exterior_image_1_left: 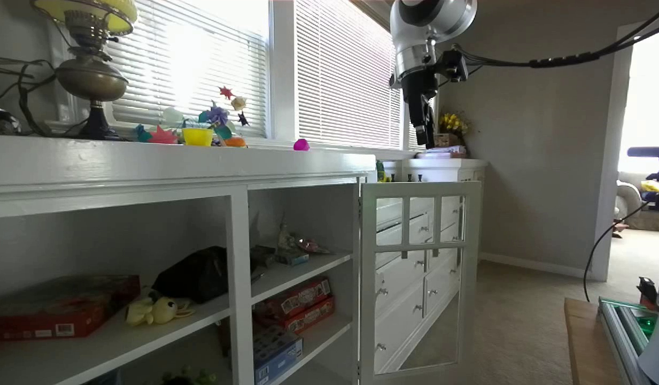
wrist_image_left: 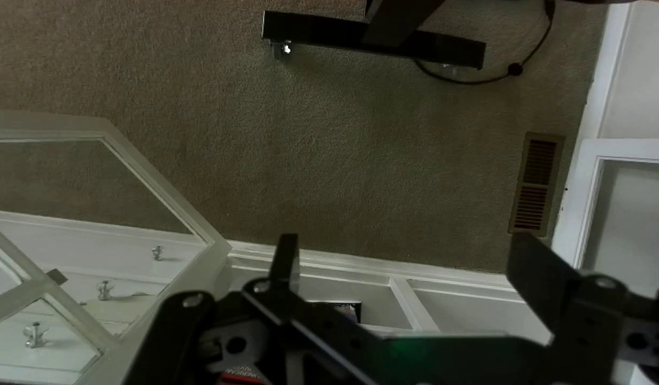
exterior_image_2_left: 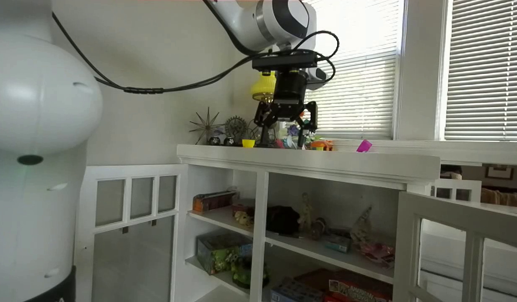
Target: Close the bottom left cabinet door
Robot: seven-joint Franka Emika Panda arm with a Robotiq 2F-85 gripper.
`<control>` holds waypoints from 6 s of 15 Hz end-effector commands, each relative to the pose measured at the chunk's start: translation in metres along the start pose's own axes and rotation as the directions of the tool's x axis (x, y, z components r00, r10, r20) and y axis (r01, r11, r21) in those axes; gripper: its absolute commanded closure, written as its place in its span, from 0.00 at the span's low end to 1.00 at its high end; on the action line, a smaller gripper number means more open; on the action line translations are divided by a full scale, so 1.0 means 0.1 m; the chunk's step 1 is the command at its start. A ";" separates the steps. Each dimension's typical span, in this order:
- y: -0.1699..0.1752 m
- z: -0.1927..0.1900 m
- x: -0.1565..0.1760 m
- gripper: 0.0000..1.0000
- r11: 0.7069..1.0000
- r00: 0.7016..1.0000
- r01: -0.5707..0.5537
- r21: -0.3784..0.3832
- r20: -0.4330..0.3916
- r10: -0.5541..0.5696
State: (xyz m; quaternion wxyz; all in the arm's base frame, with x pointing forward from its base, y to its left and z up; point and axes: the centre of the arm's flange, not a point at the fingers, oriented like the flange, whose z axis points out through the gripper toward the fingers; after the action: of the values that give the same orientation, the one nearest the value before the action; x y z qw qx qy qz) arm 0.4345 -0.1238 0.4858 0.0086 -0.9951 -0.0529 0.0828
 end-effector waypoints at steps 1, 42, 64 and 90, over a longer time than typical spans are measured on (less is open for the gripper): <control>0.00 0.00 0.00 0.00 1.000 1.000 0.000 0.000 0.000 0.000; -5.19 0.40 1.09 0.00 0.612 0.742 0.641 0.464 -0.170 -0.648; -6.46 1.26 0.72 0.00 0.748 0.910 0.409 0.523 -0.179 -0.373; -7.03 1.58 0.84 0.00 0.767 0.838 0.545 0.337 -0.191 -0.512</control>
State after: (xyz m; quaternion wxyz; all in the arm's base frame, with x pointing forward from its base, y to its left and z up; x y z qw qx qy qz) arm 0.4106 0.5769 0.3242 0.2563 -0.9167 -0.3025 0.0502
